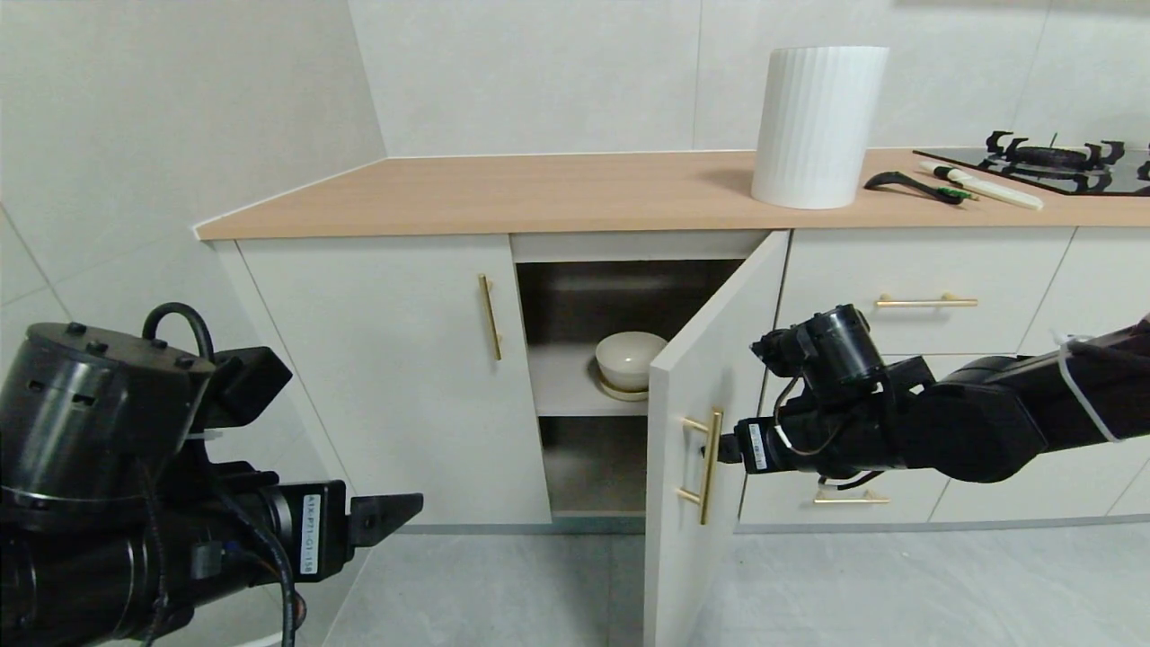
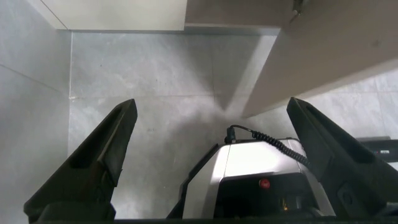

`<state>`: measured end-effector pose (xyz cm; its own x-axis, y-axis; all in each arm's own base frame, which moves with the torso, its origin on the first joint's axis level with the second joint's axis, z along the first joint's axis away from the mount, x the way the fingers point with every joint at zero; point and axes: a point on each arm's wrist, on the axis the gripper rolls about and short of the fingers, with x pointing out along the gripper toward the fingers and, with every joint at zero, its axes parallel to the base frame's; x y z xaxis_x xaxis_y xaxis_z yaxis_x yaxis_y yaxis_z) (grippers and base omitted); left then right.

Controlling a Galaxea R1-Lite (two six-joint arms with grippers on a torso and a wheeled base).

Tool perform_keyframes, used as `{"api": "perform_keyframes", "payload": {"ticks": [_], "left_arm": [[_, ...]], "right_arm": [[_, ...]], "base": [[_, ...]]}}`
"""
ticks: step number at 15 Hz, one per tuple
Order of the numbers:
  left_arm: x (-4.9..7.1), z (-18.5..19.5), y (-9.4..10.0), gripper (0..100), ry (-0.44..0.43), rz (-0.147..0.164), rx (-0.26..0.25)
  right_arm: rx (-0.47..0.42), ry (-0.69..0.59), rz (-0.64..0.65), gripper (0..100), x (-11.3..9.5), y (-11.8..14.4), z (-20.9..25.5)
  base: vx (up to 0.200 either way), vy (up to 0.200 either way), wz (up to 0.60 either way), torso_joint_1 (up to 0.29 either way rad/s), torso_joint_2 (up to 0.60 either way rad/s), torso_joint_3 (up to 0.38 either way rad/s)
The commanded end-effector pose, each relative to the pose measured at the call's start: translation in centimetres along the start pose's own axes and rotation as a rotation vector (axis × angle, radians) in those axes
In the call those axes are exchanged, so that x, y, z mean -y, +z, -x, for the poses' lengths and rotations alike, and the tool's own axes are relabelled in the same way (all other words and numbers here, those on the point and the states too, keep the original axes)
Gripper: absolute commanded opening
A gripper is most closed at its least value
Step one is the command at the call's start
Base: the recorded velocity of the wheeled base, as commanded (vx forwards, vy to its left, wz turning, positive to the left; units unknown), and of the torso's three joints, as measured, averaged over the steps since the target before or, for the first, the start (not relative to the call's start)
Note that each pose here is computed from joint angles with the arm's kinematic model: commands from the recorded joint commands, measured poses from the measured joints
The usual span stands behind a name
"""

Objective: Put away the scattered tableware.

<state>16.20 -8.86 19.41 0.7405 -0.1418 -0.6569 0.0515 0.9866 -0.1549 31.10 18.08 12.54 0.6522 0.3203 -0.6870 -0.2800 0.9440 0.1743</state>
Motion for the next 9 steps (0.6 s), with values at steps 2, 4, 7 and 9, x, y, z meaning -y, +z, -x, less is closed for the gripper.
{"api": "perform_keyframes", "payload": {"ticks": [2,4,7,9], "left_arm": [[0.0,-0.1,0.0,100,0.002,0.000,-0.003],[0.0,-0.1,-0.1,100,0.004,-0.002,-0.006],[0.0,-0.1,0.0,100,0.002,-0.002,-0.003],[0.0,-0.1,0.0,100,0.003,-0.002,-0.004]], "right_arm": [[-0.016,-0.006,-0.002,100,-0.1,0.0,-1.6],[0.006,-0.002,-0.010,100,-0.2,0.2,-2.5],[0.073,0.017,-0.065,100,-0.4,0.6,-3.5],[0.092,0.023,-0.076,100,-0.4,0.7,-3.7]], "base": [[0.000,0.000,0.00,0.000,0.00,0.000],[0.000,0.000,0.00,0.000,0.00,0.000],[0.067,0.000,0.00,0.002,0.00,0.001],[0.200,0.000,0.00,0.000,0.00,0.005]]}}
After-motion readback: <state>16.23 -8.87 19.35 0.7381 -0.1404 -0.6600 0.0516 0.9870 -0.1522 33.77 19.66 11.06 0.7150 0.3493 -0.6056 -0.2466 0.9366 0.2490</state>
